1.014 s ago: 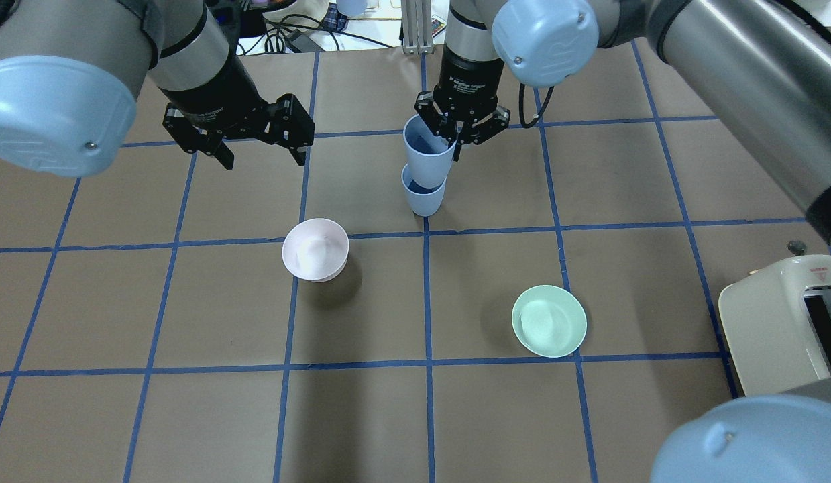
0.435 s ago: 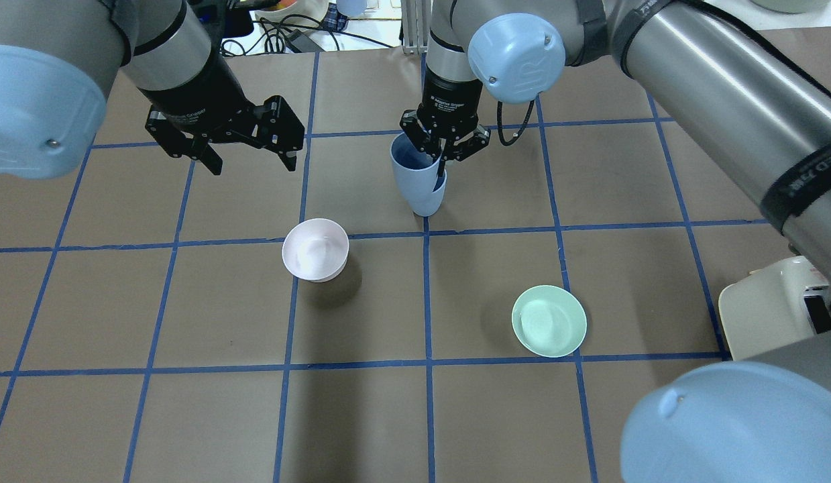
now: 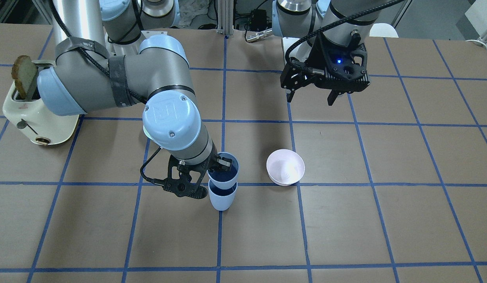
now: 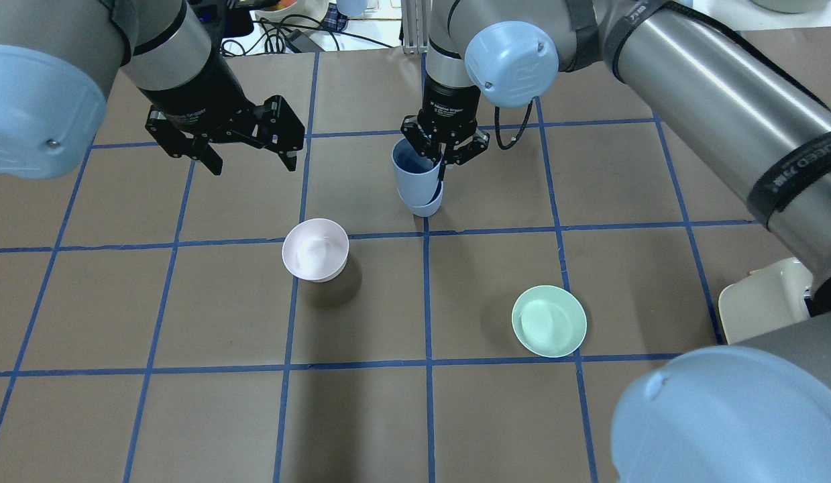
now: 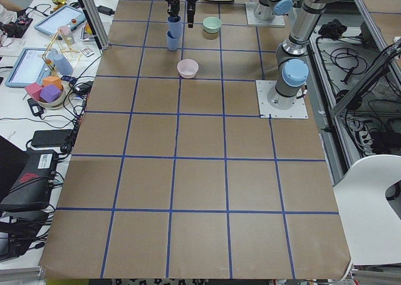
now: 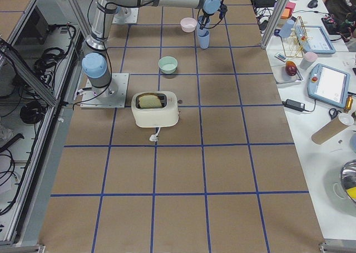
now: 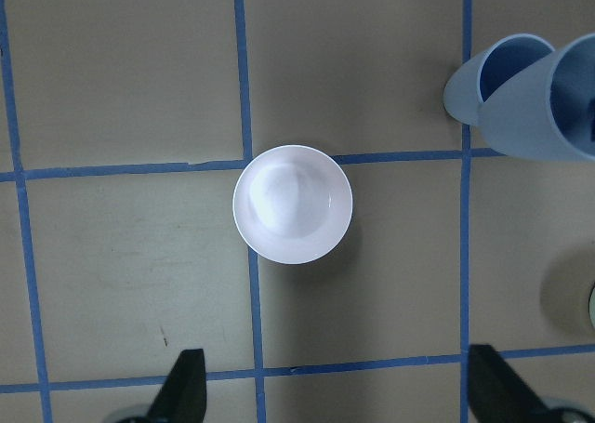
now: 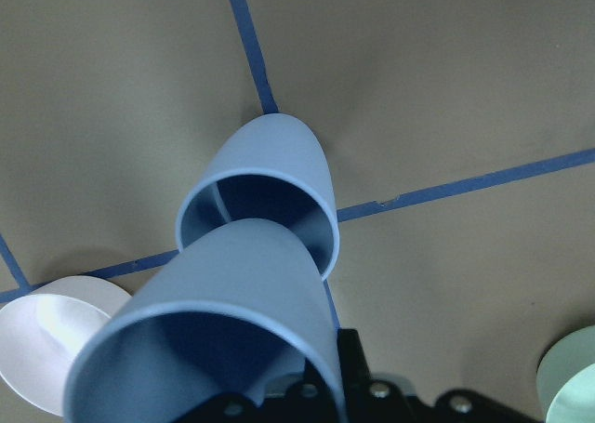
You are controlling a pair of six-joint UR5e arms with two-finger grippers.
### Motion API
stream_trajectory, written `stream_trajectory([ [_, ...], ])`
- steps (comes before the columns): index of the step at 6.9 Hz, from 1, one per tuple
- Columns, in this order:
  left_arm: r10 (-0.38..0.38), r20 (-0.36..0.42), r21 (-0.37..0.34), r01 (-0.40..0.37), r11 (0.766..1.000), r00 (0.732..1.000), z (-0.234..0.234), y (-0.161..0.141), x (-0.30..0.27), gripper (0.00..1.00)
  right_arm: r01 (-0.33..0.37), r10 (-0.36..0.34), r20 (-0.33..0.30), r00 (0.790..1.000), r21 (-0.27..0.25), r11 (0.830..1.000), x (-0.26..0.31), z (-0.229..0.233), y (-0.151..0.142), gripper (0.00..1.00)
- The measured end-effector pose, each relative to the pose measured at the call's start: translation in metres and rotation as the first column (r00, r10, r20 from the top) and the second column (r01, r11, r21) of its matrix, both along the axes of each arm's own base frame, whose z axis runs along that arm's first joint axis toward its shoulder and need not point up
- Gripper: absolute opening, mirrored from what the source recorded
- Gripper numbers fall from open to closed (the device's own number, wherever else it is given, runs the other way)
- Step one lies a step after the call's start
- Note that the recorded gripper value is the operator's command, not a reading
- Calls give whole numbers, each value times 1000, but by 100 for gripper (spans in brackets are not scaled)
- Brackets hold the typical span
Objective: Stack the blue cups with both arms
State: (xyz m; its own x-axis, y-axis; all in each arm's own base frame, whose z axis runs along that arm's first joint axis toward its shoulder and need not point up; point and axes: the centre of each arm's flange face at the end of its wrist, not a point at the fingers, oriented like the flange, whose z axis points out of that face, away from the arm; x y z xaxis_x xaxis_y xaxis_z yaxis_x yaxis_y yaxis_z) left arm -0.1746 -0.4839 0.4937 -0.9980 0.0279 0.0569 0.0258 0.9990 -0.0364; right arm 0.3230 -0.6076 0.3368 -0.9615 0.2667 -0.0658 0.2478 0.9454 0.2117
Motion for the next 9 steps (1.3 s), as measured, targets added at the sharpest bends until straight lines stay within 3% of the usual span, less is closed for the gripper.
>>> stream_trajectory([
  [1, 1, 0, 0, -1, 1000, 1000, 0, 0, 0, 100, 0, 0, -2, 1000, -2, 1000, 0, -2, -1, 20],
  [3, 2, 1, 0, -2, 1000, 1000, 0, 0, 0, 100, -3, 3, 1, 1000, -19, 1000, -3, 0, -6, 21],
  [5, 2, 3, 1, -2, 1000, 1000, -1, 0, 0, 100, 4, -3, 6, 1000, -38, 999, -4, 0, -9, 97],
  [9, 2, 4, 0, -2, 1000, 1000, 0, 0, 0, 100, 3, -12, -80, 997, -112, 994, -64, 42, -17, 100],
])
